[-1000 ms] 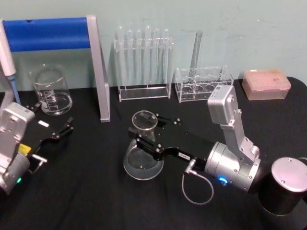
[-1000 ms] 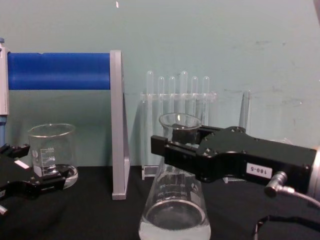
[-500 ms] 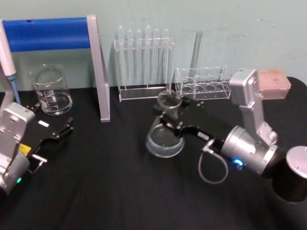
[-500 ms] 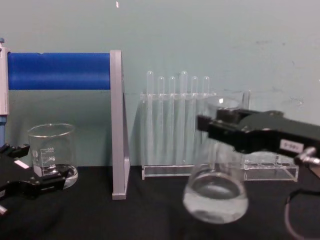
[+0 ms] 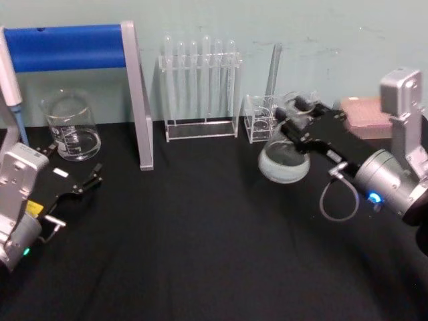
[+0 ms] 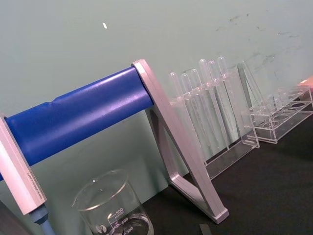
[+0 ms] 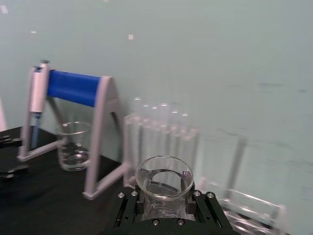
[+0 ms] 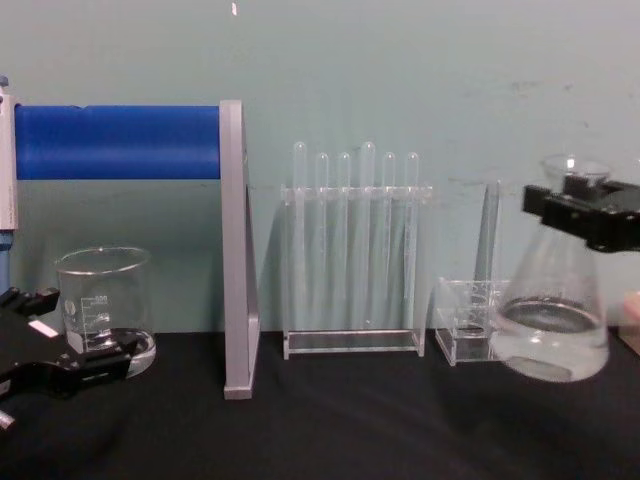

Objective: Grasp the erlenmeyer flask with one hand, shake it three times, then place it back.

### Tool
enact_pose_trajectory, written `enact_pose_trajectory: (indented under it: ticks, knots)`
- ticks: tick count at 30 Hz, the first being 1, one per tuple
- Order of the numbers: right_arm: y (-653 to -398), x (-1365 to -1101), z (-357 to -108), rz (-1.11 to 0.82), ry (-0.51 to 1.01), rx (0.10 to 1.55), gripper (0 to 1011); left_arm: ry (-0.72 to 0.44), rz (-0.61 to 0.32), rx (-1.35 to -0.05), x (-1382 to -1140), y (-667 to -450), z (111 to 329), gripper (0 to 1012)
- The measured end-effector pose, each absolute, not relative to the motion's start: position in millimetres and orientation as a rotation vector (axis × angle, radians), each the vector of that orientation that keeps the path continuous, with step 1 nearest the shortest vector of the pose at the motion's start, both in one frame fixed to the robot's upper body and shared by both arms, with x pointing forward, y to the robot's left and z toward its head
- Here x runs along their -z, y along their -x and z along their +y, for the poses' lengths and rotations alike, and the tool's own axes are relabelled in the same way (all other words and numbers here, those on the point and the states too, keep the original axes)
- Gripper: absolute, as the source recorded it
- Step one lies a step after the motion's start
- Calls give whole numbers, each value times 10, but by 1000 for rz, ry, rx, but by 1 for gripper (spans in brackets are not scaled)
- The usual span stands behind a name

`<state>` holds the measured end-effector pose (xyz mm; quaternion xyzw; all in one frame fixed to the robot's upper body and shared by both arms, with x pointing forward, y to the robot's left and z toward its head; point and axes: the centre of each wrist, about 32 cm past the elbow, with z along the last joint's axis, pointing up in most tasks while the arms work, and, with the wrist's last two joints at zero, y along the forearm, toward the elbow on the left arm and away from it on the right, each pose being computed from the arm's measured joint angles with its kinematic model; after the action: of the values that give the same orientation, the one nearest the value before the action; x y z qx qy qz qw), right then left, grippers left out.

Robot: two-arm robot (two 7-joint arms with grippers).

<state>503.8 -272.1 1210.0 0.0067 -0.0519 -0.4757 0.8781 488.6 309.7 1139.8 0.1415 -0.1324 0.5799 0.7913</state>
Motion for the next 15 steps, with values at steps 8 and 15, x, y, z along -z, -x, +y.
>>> enact_pose_trajectory:
  ticks: [8, 15]
  knots:
    - [-5064, -12109, -2902, -107, -14, 1075, 449, -304, -285, -1248, -11398, -4886, 3097, 1001]
    - [-5065, -12095, -2972, -105, -12, 1110, 449, -304, -285, -1248, -11398, -4886, 3097, 1001]
